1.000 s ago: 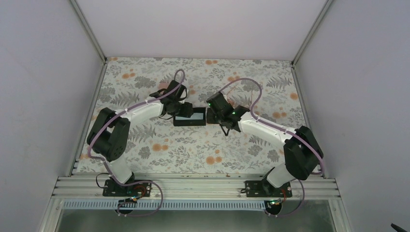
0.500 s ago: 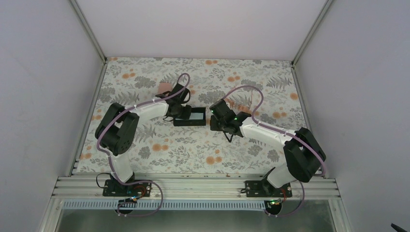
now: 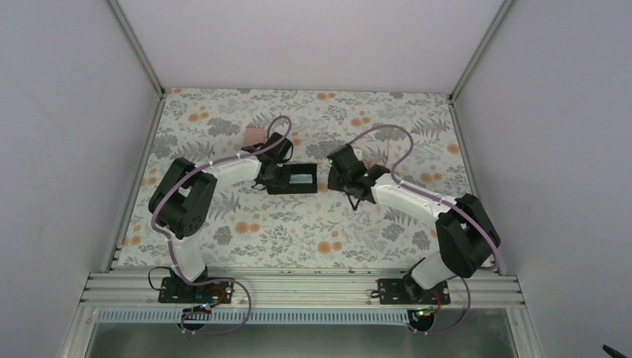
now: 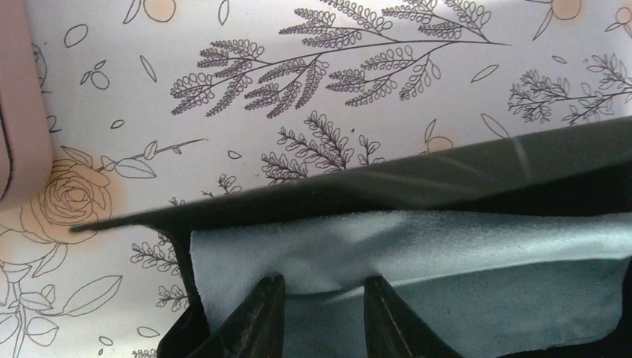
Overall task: Organize the sunglasses
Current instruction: Place the glasses cleaning cloth in the sunglasses case.
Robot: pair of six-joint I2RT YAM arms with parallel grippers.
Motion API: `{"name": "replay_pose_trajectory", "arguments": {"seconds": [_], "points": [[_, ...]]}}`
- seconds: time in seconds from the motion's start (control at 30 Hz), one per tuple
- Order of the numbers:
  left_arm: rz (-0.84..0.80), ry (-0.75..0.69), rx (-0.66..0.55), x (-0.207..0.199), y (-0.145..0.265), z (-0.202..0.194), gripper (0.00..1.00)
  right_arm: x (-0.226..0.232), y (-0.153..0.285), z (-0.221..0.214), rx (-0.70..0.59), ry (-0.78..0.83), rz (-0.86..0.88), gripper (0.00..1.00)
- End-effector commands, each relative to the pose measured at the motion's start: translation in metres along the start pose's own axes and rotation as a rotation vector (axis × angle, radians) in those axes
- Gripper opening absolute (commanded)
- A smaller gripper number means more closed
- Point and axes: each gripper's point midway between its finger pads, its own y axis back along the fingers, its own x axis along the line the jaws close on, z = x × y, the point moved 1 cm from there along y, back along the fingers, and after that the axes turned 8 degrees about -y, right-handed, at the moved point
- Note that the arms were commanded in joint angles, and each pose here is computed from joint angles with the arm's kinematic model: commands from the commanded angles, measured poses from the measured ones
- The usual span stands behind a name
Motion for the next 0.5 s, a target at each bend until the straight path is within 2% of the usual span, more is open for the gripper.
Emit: {"name": "replay_pose_trajectory", "arguments": {"seconds": [0.0,0.27,0.47], "points": [[0.067,0.038,0.06,0.014,-0.004,-0.019,0.29,-0.018,0.002,0.052,-0.135,-0.104,-0.068,0.45],[-0.016,0.035,-0.088,-0.002,0.037,0.017,0.46,-0.054,0.003,0.097,-0.201,-0.187,-0.109,0.47],[-0.023,0.065,-0.187,-0.002,0.068,0.034,0.48,-0.103,-0.007,0.112,-0.2,-0.263,-0.164,0.5]]}}
